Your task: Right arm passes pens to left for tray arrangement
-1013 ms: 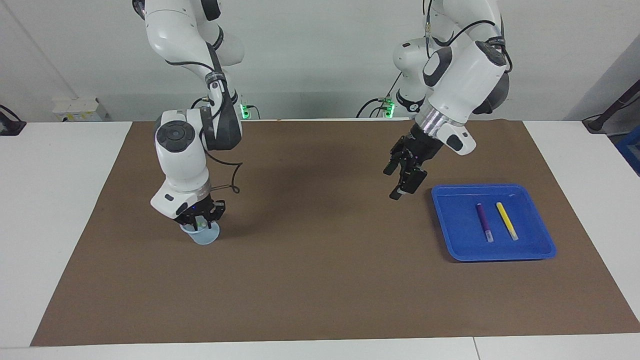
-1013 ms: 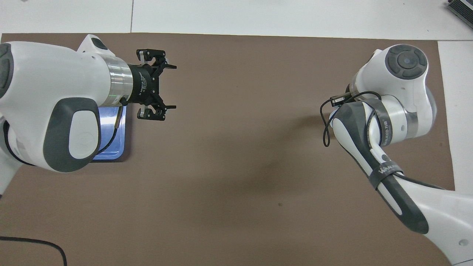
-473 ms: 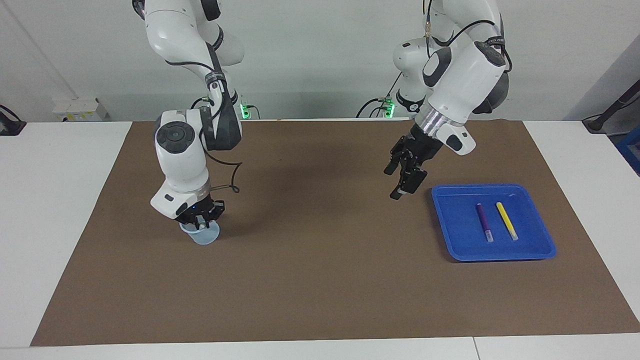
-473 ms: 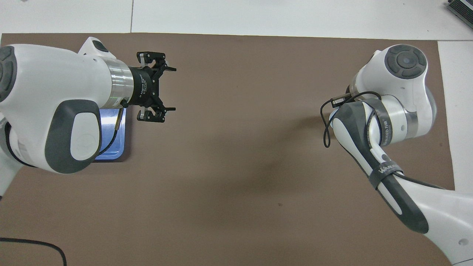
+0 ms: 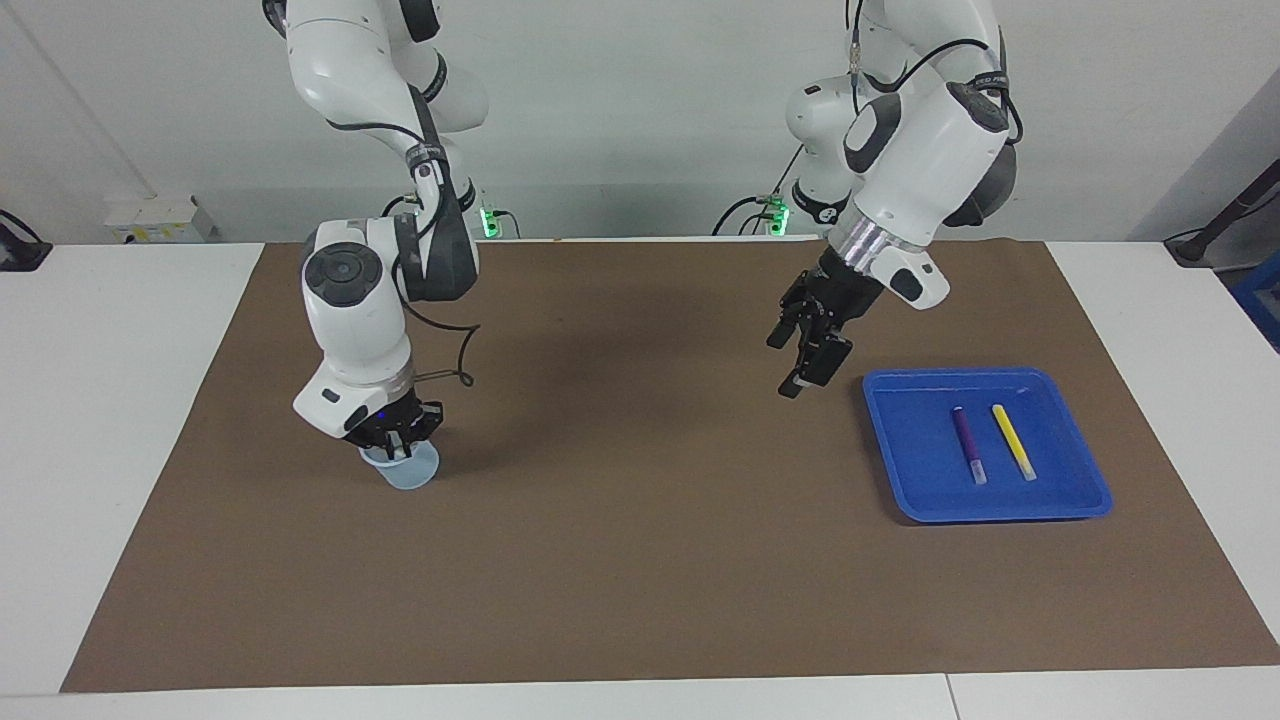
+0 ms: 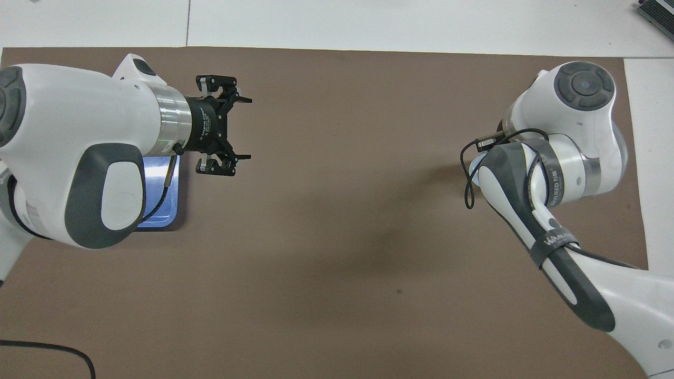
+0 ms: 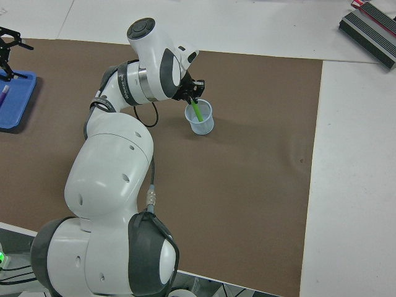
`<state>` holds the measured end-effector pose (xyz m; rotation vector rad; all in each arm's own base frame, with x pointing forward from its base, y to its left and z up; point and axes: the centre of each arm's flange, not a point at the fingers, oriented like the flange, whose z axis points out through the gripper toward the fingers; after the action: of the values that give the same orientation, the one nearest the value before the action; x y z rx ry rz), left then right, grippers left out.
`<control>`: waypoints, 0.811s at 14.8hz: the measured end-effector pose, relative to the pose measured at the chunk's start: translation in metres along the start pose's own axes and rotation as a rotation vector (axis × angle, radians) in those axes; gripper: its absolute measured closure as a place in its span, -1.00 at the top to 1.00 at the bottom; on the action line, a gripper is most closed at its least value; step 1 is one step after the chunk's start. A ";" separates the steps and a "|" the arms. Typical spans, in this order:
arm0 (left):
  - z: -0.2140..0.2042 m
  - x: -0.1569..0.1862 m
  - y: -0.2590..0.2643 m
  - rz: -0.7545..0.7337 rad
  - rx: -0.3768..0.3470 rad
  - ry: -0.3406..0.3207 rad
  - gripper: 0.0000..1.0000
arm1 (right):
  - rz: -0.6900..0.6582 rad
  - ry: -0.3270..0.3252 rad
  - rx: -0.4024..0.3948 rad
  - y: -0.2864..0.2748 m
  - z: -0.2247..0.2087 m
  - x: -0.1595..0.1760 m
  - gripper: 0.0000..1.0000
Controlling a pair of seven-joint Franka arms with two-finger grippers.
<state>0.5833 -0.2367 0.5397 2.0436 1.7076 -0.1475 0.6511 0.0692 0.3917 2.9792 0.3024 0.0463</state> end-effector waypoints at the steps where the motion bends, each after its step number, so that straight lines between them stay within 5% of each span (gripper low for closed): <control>1: 0.001 -0.001 -0.002 0.002 0.008 0.001 1.00 | 0.001 -0.004 0.000 0.001 -0.001 0.000 -0.63; 9: 0.009 -0.027 -0.015 0.038 0.034 0.000 1.00 | 0.025 0.020 -0.012 0.032 -0.065 -0.013 -0.64; 12: 0.018 -0.057 -0.027 0.007 0.053 -0.011 1.00 | 0.079 0.041 0.051 0.047 -0.121 -0.023 -0.64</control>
<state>0.5492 -0.2925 0.5376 2.0827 1.7074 -0.2039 0.6322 0.0360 0.5178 3.0428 0.1928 0.1108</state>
